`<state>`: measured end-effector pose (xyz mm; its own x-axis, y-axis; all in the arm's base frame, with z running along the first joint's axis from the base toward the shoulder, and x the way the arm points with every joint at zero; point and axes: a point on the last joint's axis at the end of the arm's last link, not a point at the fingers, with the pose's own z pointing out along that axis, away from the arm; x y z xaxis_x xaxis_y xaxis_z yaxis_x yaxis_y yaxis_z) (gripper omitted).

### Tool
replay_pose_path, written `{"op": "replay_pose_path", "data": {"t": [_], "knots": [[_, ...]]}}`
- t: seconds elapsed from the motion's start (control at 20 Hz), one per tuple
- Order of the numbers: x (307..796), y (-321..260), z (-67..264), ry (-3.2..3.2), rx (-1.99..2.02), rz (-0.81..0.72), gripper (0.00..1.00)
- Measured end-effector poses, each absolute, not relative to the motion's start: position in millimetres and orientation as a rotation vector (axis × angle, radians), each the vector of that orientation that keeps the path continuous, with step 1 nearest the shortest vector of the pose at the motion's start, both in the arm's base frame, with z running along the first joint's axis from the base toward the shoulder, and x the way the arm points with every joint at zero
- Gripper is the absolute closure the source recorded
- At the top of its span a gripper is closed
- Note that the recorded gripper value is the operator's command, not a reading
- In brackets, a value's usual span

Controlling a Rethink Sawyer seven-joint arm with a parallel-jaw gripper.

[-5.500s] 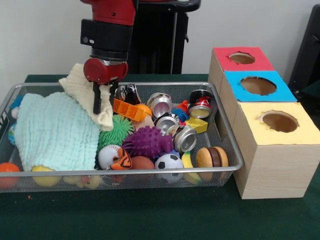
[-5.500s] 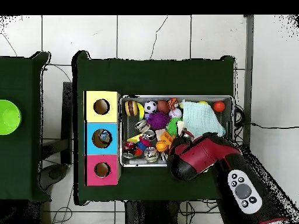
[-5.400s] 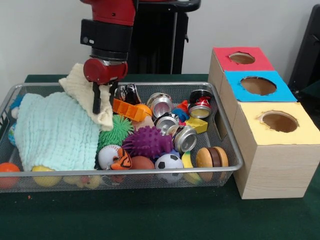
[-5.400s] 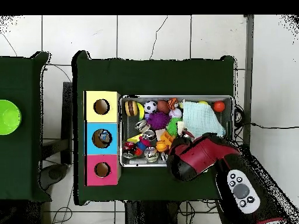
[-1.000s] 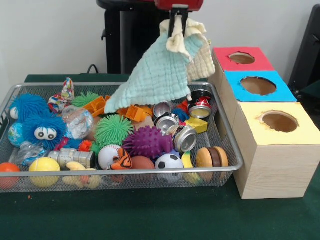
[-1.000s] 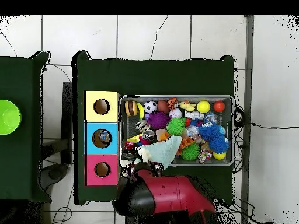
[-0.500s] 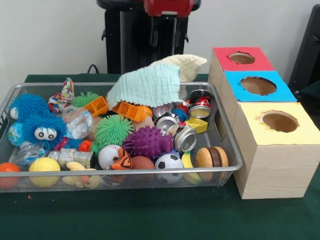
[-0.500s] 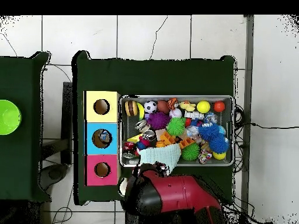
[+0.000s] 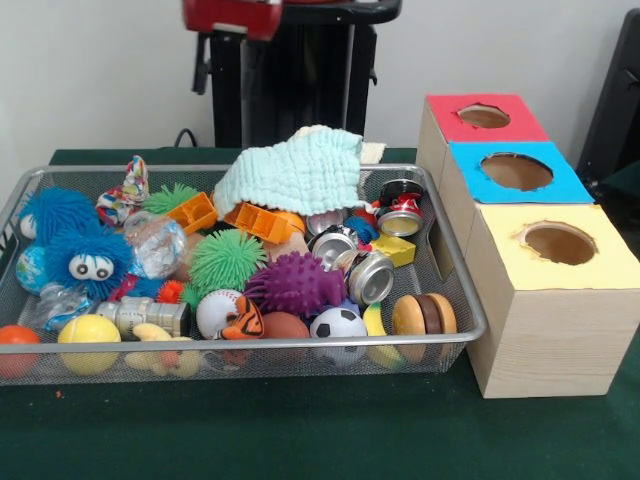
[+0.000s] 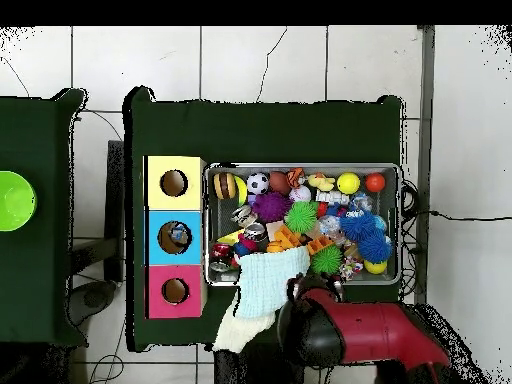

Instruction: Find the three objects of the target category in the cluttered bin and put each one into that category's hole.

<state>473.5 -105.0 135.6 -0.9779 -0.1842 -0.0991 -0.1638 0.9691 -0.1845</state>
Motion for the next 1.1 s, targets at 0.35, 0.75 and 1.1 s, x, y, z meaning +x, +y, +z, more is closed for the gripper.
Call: {"op": "replay_pose_path", "data": {"t": [0.35,0.75,1.1], "knots": [[482,-161,124,2.975,-0.241,-0.273,0.0],[493,-159,76,2.992,-0.309,-0.164,0.0],[494,-142,31,2.974,-0.478,-0.1,0.0]]}}
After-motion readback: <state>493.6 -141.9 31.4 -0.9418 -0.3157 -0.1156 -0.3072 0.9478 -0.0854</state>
